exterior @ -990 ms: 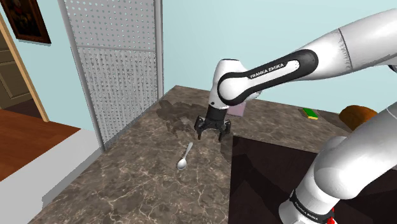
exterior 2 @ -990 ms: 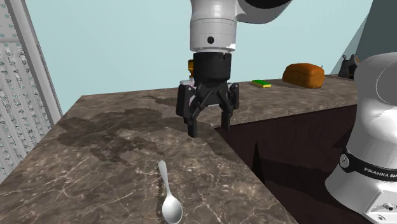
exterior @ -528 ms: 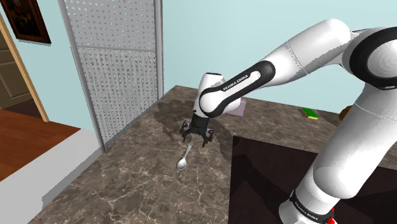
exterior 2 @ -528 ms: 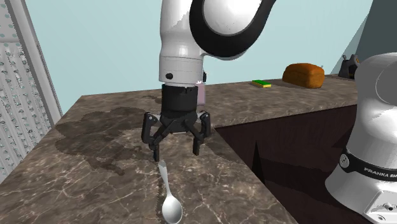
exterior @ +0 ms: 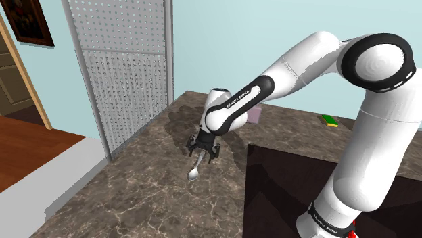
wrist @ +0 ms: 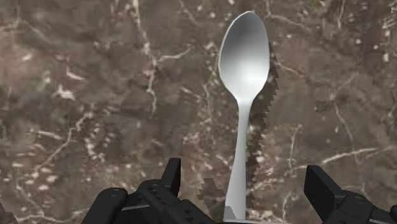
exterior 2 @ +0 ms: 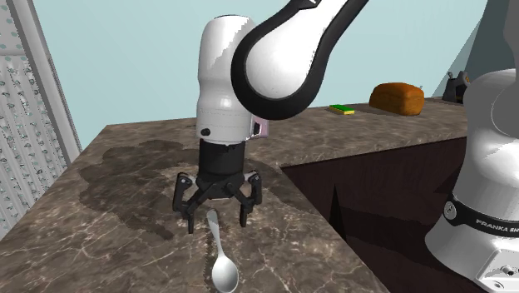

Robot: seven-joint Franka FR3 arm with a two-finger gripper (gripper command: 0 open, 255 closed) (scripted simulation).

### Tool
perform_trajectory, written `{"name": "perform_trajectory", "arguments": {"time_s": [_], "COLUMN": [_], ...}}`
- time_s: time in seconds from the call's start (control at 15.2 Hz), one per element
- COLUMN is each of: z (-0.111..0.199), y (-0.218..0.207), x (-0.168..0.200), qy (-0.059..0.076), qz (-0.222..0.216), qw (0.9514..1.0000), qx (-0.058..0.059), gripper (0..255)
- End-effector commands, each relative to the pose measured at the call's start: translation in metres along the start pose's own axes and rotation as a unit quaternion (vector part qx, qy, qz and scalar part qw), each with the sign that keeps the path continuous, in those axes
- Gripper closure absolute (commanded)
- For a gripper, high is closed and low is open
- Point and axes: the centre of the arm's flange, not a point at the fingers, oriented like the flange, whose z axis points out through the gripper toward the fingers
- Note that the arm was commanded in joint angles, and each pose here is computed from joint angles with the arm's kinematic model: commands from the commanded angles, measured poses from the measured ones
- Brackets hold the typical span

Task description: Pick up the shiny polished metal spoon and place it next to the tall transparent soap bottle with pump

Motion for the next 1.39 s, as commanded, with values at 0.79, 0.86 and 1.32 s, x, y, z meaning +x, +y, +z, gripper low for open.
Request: {"name": "perform_trajectory", "arguments": {"time_s": [0.79, 0.86, 1.32], "z": [0.014, 0.014, 0.004], "y": [-0.001, -0.001, -0.003], "x": [0.001, 0.001, -0.001], "qy": [0.000, 0.000, 0.000], "qz": [0.000, 0.000, 0.000], "qw": [1.0000, 1.0000, 1.0000], "qx": [0.000, 0.000, 0.000], "gripper": [255, 255, 255]}}
